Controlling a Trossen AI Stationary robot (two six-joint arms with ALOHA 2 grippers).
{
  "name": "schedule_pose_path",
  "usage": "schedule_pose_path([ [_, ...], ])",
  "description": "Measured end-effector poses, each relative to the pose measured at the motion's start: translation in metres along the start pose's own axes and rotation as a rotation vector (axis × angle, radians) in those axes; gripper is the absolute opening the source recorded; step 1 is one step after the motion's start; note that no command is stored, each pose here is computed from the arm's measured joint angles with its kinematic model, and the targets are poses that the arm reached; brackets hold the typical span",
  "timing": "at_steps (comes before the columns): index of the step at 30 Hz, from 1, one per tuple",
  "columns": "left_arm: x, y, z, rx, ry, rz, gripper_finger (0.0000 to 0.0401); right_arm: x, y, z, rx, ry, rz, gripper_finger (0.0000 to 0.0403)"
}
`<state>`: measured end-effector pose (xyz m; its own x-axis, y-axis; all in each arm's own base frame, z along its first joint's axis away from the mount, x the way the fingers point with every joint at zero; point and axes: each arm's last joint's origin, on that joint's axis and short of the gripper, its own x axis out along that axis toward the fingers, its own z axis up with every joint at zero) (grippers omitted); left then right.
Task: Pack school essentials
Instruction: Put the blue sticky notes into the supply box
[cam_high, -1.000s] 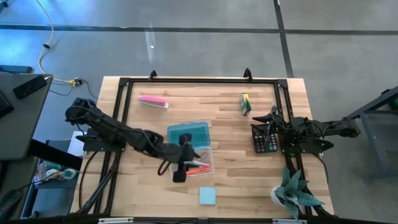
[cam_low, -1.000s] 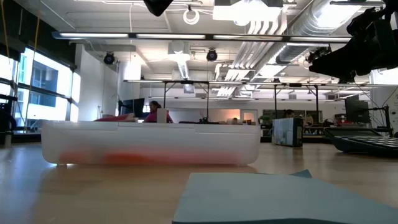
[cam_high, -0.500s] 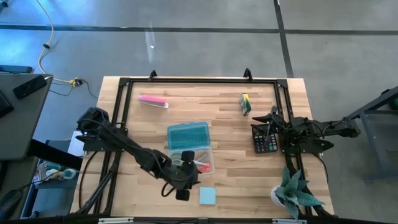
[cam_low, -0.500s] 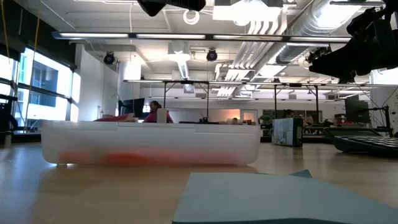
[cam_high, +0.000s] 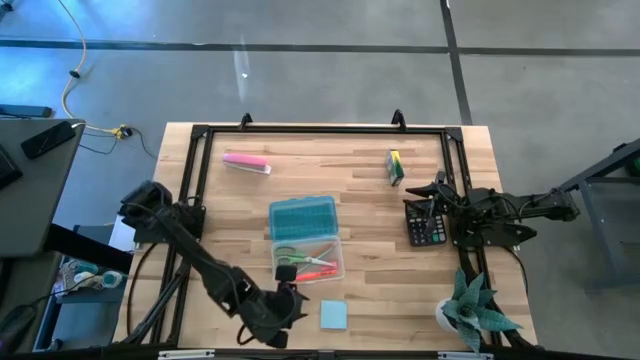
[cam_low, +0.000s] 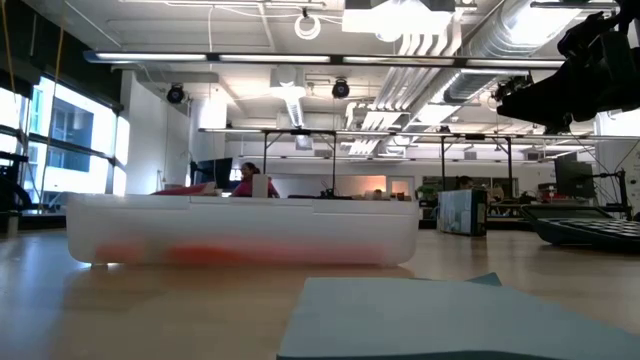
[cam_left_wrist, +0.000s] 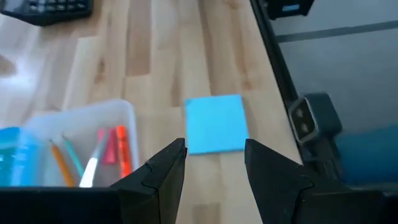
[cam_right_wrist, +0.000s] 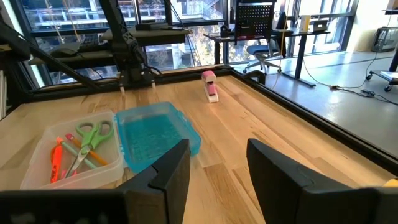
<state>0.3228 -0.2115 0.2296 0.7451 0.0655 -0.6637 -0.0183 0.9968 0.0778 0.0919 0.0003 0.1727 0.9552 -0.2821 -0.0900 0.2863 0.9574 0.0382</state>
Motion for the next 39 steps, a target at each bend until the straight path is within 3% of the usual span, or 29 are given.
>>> schedule_pose_path([
  [7,0.007,-0.018,-0.017,0.047,0.042,-0.008,0.0189,0.0,0.0,0.0,0.0,0.0,0.0,0.0149],
  [22,0.021,-0.003,-0.007,-0.034,-0.006,0.053,0.0389,0.0,0.0,0.0,0.0,0.0,0.0,0.0149],
  [29,0.038,0.002,-0.005,-0.086,-0.002,0.012,0.0399,0.0,0.0,0.0,0.0,0.0,0.0,0.0149],
  [39,0.081,0.014,-0.008,-0.064,0.011,-0.081,0.04,0.0,0.0,0.0,0.0,0.0,0.0,0.0149],
])
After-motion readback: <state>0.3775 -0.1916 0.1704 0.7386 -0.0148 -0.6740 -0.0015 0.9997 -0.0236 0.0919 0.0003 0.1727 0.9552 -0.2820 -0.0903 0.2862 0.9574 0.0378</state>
